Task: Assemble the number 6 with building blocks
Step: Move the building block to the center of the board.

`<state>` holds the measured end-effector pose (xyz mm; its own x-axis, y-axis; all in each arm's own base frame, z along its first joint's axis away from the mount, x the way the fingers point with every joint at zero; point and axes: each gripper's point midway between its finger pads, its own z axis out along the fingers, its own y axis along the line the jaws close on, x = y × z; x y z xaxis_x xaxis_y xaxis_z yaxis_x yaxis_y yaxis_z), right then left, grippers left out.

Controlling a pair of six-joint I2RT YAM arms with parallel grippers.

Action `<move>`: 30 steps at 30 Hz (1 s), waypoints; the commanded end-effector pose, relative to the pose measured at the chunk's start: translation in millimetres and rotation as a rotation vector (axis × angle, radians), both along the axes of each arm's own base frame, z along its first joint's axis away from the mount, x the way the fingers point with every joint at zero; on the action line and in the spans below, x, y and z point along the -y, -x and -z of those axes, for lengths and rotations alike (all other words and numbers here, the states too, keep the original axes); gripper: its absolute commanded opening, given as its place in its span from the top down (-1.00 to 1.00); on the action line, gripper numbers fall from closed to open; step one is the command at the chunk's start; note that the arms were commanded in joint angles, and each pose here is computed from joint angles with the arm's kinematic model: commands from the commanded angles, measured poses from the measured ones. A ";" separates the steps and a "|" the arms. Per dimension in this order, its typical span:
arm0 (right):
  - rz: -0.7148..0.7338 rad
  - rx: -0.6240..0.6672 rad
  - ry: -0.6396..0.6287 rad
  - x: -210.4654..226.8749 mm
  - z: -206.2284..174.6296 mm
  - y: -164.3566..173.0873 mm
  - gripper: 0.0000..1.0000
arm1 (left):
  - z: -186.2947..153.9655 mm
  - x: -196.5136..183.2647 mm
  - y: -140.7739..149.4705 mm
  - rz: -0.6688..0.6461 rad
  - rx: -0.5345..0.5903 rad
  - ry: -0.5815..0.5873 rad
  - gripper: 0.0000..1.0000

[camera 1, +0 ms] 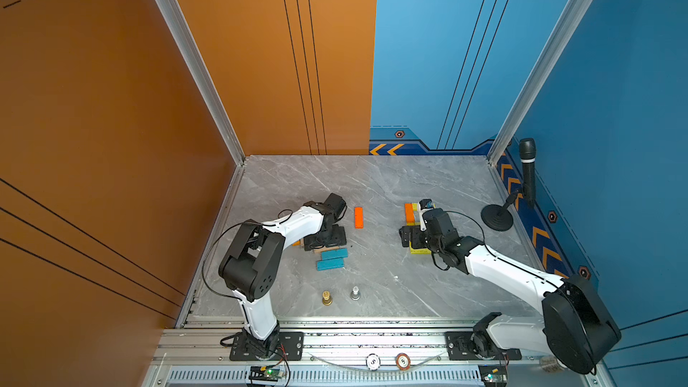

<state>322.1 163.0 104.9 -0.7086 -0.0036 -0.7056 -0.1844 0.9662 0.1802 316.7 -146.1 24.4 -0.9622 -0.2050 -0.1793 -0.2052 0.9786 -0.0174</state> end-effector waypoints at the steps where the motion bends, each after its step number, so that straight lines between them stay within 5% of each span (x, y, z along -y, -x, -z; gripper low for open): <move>1: -0.013 -0.018 0.019 1.0 3.3 1.8 -0.99 | 11.9 -1.8 4.5 -0.029 -0.039 0.004 -0.95; 14: 0.004 -0.023 -0.003 5.6 1.6 2.3 -0.99 | 8.0 2.2 0.3 -0.093 -0.012 0.035 -0.88; 30: 0.050 -0.032 -0.026 17.4 2.8 0.3 -0.97 | 0.4 17.2 -38.3 -0.243 0.064 0.124 -0.87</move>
